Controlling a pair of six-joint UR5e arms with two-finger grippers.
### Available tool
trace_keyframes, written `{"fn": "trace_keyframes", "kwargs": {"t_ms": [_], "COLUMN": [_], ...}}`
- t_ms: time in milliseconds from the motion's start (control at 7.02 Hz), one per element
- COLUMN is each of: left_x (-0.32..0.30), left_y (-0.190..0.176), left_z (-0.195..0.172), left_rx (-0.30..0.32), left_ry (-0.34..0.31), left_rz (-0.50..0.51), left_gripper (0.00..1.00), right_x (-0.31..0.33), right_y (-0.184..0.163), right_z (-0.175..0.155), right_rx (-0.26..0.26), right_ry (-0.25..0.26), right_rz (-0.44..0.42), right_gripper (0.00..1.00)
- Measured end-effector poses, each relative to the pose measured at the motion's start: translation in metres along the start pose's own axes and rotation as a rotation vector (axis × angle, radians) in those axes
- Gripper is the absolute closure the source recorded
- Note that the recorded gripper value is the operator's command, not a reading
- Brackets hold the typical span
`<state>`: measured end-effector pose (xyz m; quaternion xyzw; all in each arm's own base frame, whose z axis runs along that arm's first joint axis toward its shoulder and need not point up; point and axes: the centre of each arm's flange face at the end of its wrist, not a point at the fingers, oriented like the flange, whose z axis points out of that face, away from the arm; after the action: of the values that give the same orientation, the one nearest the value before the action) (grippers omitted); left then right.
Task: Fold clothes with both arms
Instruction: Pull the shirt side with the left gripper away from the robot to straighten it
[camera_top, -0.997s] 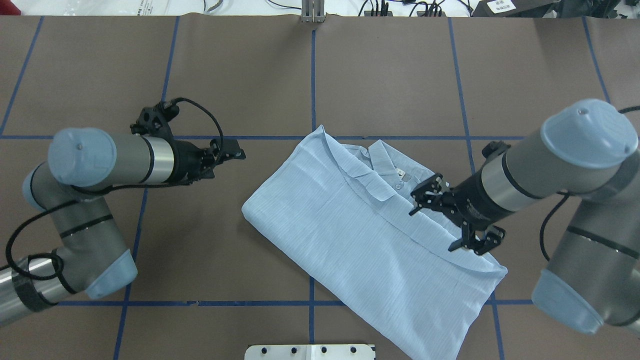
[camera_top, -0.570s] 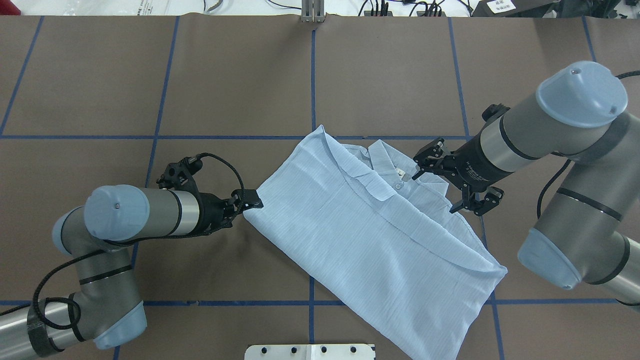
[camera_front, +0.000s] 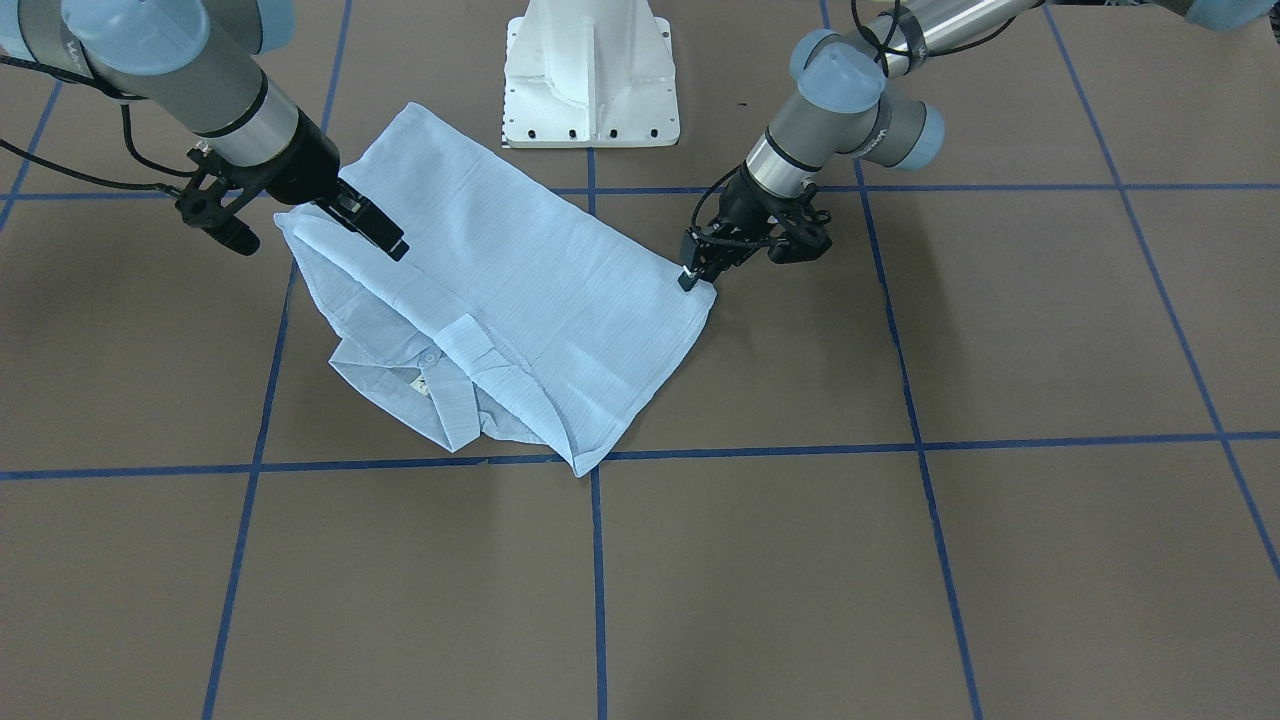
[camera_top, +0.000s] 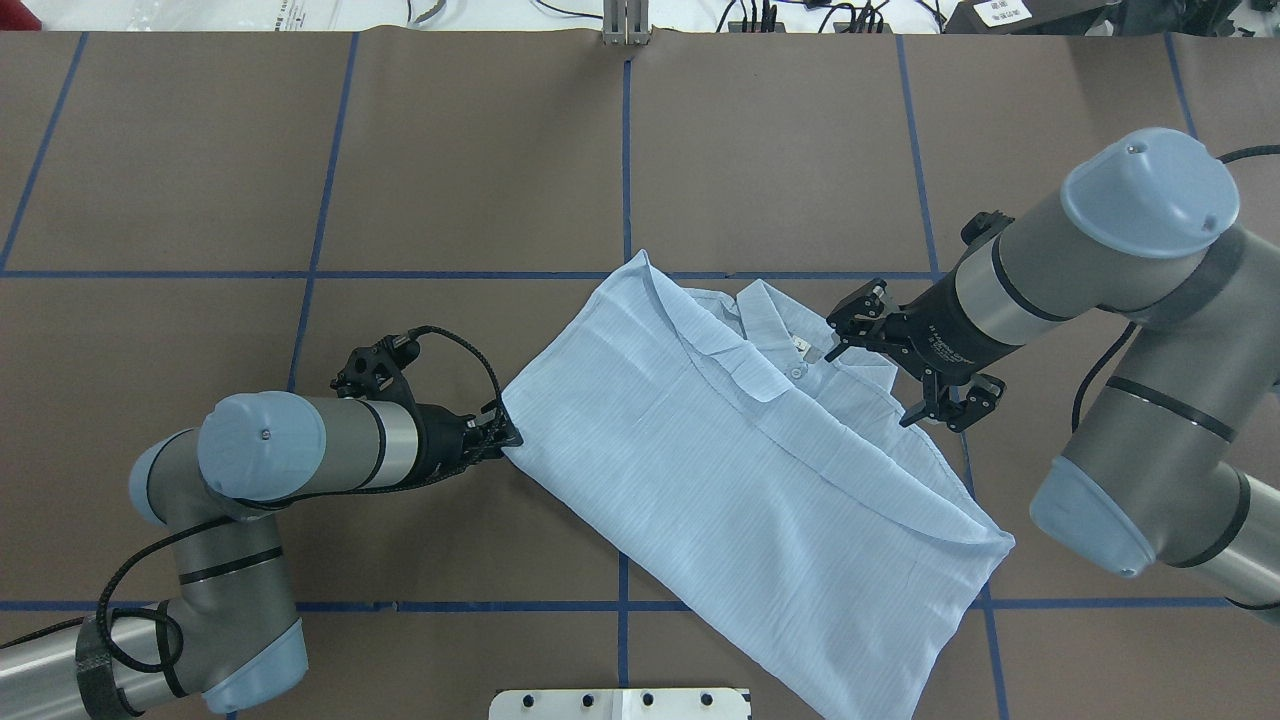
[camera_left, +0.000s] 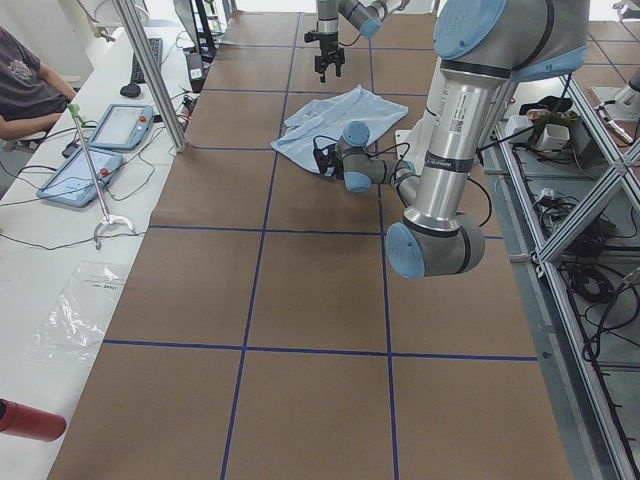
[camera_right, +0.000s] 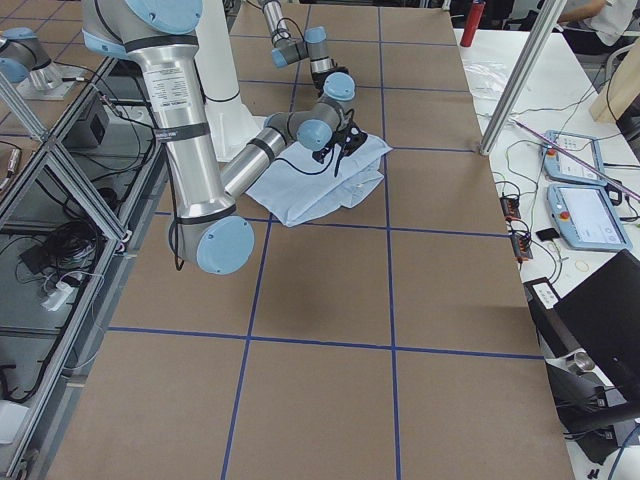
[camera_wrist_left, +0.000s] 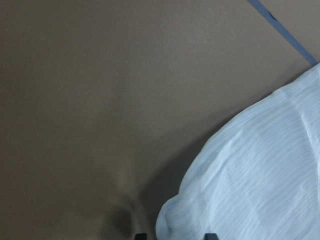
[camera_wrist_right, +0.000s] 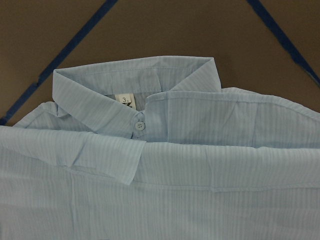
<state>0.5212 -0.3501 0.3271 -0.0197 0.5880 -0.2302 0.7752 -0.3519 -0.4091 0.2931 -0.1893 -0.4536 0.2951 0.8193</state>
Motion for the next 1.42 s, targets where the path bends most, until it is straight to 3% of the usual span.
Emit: {"fn": "trace_keyframes", "kwargs": {"t_ms": [285,570,855,997,1282,1424], "left_x": [0.005,0.024,0.065,0.093,0.141,0.147], "left_y": [-0.001,-0.029,-0.107,-0.158,-0.241,-0.268], "left_z": [-0.003,-0.013,-0.022,-0.009,0.017,0.027], "left_rx": [0.003,0.045,0.165,0.225,0.302,0.324], "left_ry": [0.008,0.037,0.049,0.025,-0.028,-0.039], "left_rz": [-0.003,0.046,0.121,0.142,0.182,0.204], "left_gripper": [1.0,1.0,1.0,1.0,1.0,0.95], "right_x": [-0.001,0.001,0.002,0.002,0.001,0.0], "right_y": [-0.001,-0.002,-0.003,-0.005,-0.008,-0.008], "right_z": [0.002,0.009,0.013,0.013,0.015,0.015], "right_rx": [0.026,0.065,0.091,0.102,0.124,0.128], "right_ry": [-0.006,-0.004,-0.005,-0.006,-0.01,-0.013], "right_rz": [-0.001,-0.005,-0.006,-0.006,-0.006,-0.006], "right_gripper": [0.0,0.0,0.0,0.0,0.0,0.0]}}
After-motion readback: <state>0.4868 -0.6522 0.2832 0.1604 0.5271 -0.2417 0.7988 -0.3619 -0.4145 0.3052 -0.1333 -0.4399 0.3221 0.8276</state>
